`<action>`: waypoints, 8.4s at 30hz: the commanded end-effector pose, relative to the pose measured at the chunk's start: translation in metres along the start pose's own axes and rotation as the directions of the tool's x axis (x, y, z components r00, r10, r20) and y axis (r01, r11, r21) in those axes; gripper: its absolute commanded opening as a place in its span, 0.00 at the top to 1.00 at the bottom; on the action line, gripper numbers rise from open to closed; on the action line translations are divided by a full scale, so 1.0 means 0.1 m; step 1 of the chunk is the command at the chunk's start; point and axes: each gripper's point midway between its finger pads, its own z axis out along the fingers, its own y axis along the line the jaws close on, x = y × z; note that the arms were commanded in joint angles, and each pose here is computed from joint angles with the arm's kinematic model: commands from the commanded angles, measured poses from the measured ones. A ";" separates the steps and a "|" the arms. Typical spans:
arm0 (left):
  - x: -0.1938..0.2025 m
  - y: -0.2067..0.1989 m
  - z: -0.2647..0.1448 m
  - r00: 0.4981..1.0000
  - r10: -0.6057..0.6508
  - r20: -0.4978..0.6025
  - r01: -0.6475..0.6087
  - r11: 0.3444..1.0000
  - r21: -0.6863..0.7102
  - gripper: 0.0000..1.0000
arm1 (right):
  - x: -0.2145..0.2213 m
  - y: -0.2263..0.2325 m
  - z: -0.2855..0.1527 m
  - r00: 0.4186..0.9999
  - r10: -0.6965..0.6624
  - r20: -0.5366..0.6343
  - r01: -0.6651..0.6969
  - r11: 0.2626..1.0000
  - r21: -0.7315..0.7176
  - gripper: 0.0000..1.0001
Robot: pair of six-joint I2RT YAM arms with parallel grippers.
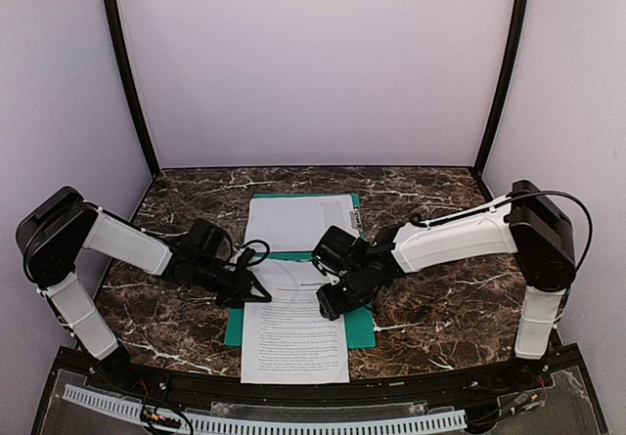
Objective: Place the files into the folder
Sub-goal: Place the file at the center of the board, then open the spring clip on the folder with some files.
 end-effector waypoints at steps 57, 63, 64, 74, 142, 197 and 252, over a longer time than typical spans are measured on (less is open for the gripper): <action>-0.06 -0.13 -0.23 0.993 0.116 -0.002 -0.116 0.993 -0.029 0.99 | -0.21 0.12 -0.17 0.988 -0.144 0.056 0.137 0.983 0.118 0.25; -0.06 -0.09 -0.56 0.982 0.187 -0.018 -0.186 0.959 -0.215 0.99 | -0.41 0.02 -0.40 0.984 -0.133 0.119 0.119 0.986 0.115 0.17; -0.09 -0.05 -0.61 0.980 0.199 -0.008 -0.194 0.944 -0.265 0.99 | -0.44 -0.02 -0.43 0.983 -0.131 0.127 0.116 0.986 0.118 0.17; -0.13 0.16 -1.37 0.961 0.266 -0.076 -0.252 0.733 -0.632 0.99 | -0.65 -0.35 -0.51 0.974 -0.127 0.186 0.099 0.983 0.155 0.17; -1.33 -0.66 -0.54 0.942 0.294 0.160 -0.275 0.953 -0.130 0.53 | -1.12 -0.39 -0.04 0.981 -0.011 0.193 0.036 0.991 -0.126 0.44; -1.08 -0.17 0.28 0.985 0.172 -0.030 -0.175 0.969 -0.174 0.91 | -0.89 -0.46 0.35 0.991 0.032 0.131 -0.007 0.982 -0.186 0.61; -0.28 0.90 0.36 0.986 0.054 -0.156 -0.115 0.903 -0.414 0.99 | -0.78 -0.73 0.71 0.917 -0.376 0.134 0.376 0.926 0.026 0.70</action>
